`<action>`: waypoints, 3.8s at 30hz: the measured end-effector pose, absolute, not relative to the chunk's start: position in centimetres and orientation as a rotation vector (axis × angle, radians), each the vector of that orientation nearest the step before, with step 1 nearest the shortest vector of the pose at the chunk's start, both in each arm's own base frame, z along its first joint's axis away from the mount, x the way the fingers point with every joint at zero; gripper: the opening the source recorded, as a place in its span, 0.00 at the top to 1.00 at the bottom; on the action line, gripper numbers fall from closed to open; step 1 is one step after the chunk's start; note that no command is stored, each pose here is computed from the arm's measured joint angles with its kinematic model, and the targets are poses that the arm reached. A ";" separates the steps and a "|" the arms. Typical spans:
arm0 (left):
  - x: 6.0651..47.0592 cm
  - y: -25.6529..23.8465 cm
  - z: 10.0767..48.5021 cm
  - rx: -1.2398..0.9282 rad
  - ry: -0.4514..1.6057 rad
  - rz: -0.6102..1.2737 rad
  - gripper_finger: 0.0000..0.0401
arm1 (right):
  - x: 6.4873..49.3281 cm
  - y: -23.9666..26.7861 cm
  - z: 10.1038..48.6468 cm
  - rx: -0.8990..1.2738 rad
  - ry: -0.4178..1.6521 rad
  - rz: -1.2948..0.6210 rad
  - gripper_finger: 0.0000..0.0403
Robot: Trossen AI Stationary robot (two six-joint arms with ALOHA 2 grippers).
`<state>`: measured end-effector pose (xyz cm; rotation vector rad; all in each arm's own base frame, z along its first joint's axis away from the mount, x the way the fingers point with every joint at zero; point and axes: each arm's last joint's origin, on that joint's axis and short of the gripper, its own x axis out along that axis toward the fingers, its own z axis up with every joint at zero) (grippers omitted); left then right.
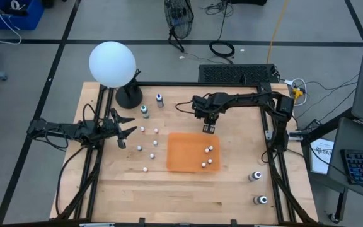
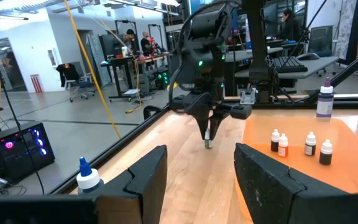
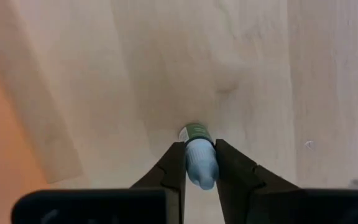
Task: Pick & Place food coloring
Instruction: Put the small green food coloring bottle into the container, then put the small orange food coloring bottle into the container
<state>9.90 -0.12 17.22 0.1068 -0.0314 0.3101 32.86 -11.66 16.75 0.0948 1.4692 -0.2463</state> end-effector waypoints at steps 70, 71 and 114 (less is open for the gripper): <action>9.9 -0.1 17.2 0.107 -0.031 0.310 0.53 | 35.5 7.4 17.0 0.050 1.479 0.026 0.63; 9.9 -0.1 17.2 0.107 -0.032 0.310 0.54 | 35.5 7.4 17.0 0.055 1.479 0.022 0.60; 9.9 -0.1 17.2 0.107 -0.032 0.310 0.53 | 15.6 2.7 34.9 0.001 0.640 -0.250 0.55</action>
